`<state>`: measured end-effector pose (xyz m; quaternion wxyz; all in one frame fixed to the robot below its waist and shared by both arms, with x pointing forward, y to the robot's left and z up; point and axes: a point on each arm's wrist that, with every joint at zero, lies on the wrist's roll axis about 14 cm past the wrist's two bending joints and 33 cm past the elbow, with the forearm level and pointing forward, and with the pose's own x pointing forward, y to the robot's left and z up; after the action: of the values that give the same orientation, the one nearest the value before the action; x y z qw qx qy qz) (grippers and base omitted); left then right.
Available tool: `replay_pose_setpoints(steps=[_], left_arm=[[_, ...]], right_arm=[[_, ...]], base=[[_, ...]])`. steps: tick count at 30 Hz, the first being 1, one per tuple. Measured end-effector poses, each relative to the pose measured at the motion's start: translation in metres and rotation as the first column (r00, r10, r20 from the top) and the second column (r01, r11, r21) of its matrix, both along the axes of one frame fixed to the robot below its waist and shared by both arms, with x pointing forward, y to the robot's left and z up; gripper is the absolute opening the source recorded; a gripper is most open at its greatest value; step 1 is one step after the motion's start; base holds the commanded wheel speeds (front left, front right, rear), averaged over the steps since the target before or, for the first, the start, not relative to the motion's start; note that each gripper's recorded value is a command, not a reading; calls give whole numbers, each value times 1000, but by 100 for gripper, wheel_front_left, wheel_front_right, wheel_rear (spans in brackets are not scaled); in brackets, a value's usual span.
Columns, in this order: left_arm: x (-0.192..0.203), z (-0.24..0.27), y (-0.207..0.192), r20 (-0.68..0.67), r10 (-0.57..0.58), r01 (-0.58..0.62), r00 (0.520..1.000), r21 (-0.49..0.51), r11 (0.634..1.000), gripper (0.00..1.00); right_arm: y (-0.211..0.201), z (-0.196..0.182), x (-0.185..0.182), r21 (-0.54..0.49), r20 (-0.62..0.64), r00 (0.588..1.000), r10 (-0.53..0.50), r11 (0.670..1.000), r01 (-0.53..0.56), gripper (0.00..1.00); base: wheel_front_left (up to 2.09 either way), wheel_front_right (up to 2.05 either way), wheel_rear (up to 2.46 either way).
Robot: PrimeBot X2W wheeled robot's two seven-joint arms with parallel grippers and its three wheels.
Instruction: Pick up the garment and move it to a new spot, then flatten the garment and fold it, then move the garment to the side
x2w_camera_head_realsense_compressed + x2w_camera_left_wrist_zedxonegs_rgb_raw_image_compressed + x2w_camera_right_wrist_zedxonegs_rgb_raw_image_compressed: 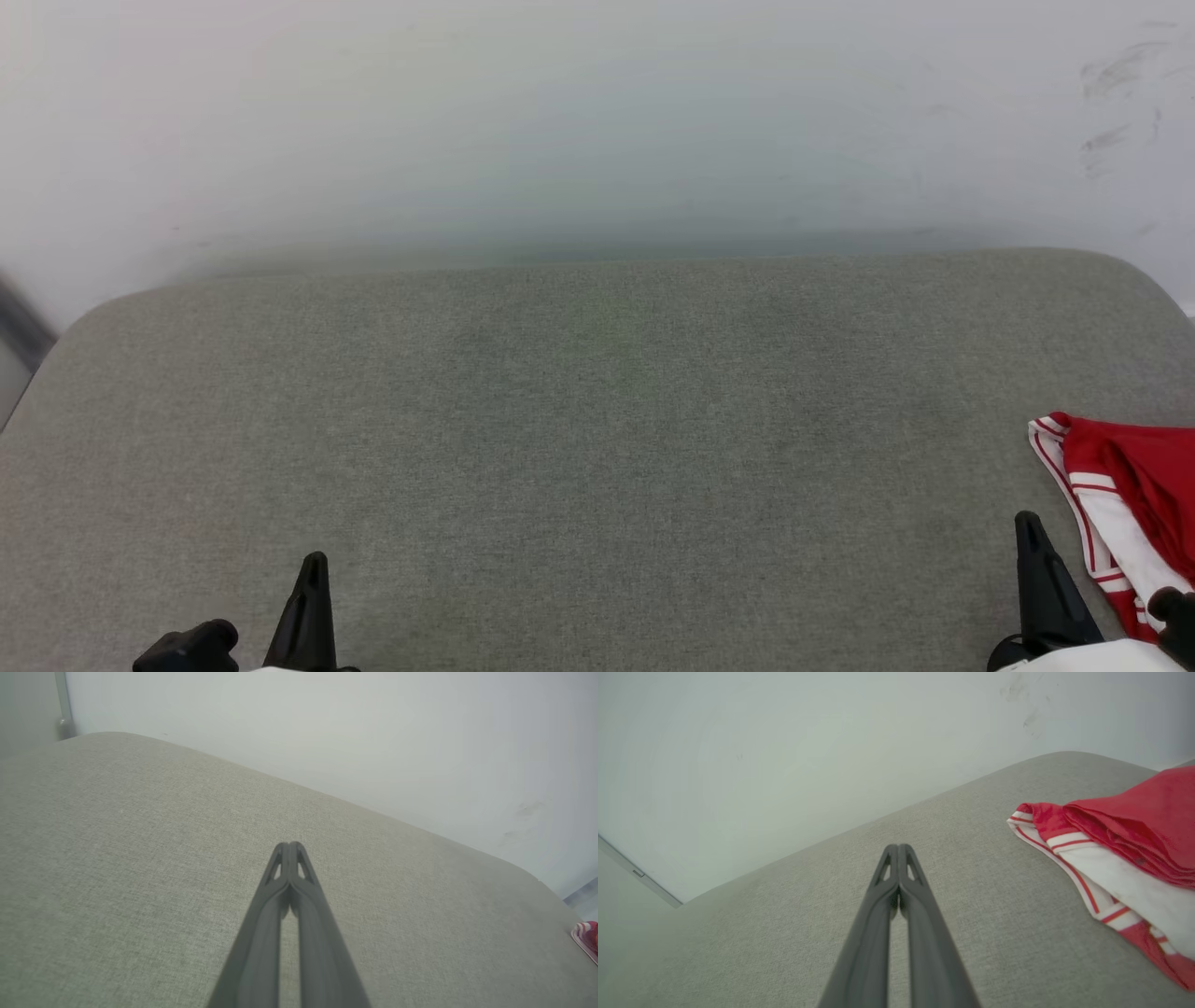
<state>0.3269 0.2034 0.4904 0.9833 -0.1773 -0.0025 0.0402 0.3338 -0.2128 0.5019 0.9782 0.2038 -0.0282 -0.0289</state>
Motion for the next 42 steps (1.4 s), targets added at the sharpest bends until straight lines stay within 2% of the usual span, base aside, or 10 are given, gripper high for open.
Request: replay_pose_setpoints(steps=[8, 17, 29, 42], left_arm=[[6, -2, 3, -9, 13, -14, 1000, -139, 990, 0], [14, -2, 4, -15, 16, -20, 1000, -279, 960, 0], [22, -2, 3, -20, 12, -20, 1000, -439, 898, 0], [29, -2, 2, -16, 5, -14, 1000, -581, 814, 0]], right_arm=[[-1, -3, 5, 131, -14, 1000, -5, 991, 7, 0], [-2, -4, 11, 264, -21, 1000, -7, 965, 12, 0], [-1, -4, 19, 419, -24, 1000, 0, 908, 10, 0], [1, -4, 26, 554, -23, 1000, 12, 833, 3, 0]], base=[[0, 0, 0], [0, 0, 0], [0, 0, 0], [0, 0, 0]])
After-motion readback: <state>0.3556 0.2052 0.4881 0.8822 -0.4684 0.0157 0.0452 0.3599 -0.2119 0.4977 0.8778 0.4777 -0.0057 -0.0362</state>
